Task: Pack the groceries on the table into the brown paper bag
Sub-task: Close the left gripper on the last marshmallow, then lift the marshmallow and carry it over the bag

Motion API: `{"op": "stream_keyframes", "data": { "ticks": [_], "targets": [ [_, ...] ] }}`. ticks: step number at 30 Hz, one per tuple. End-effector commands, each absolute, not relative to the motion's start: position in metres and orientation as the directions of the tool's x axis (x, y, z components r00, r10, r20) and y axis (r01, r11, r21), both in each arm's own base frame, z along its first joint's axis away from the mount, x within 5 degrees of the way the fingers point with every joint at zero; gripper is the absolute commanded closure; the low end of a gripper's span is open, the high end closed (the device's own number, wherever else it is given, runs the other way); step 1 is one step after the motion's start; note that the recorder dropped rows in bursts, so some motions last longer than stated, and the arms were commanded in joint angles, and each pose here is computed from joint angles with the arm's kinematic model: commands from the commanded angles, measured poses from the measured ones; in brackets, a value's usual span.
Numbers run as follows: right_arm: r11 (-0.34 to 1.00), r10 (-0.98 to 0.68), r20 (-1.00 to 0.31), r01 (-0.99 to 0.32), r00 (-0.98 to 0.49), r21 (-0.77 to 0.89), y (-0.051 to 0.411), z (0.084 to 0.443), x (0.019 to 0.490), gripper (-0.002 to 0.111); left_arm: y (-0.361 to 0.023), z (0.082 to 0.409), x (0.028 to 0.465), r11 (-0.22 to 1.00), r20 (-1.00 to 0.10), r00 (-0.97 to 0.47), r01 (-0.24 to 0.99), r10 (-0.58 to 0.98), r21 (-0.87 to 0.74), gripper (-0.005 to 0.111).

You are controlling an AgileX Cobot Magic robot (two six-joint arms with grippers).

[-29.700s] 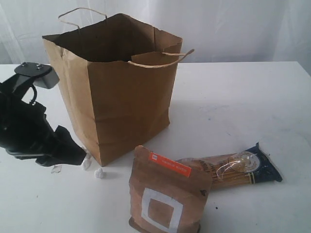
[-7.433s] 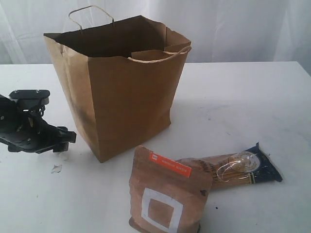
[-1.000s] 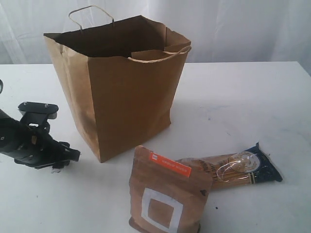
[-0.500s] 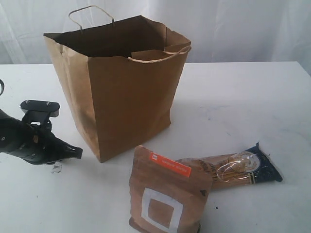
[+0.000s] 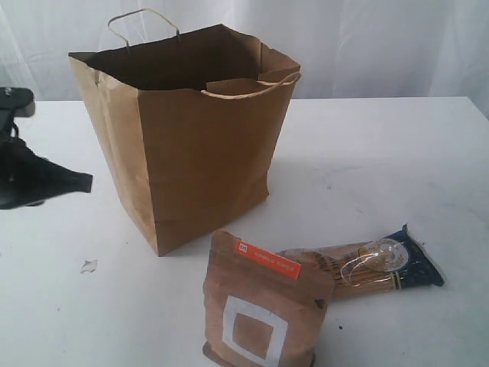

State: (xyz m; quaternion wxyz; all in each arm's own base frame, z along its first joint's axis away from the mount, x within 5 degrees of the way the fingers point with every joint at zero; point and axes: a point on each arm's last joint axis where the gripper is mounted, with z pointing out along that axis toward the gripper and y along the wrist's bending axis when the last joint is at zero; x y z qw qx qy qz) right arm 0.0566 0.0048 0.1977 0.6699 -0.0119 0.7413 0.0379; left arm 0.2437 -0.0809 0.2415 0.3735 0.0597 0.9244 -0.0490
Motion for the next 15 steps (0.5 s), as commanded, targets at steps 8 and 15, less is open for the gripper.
{"op": "stream_keyframes", "data": {
  "ticks": [8, 15],
  "targets": [
    [0.997, 0.032, -0.996, -0.065, -0.087, 0.038, 0.005, 0.198, 0.056, 0.094, -0.062, 0.340, 0.196, 0.982, -0.894, -0.447, 0.167, -0.007, -0.091, 0.107],
    [0.997, 0.032, -0.996, -0.065, -0.087, 0.038, 0.005, 0.198, 0.056, 0.094, -0.092, 0.367, 0.207, 0.950, -0.923, -0.373, 0.312, 0.101, -0.023, 0.107]
  ]
}}
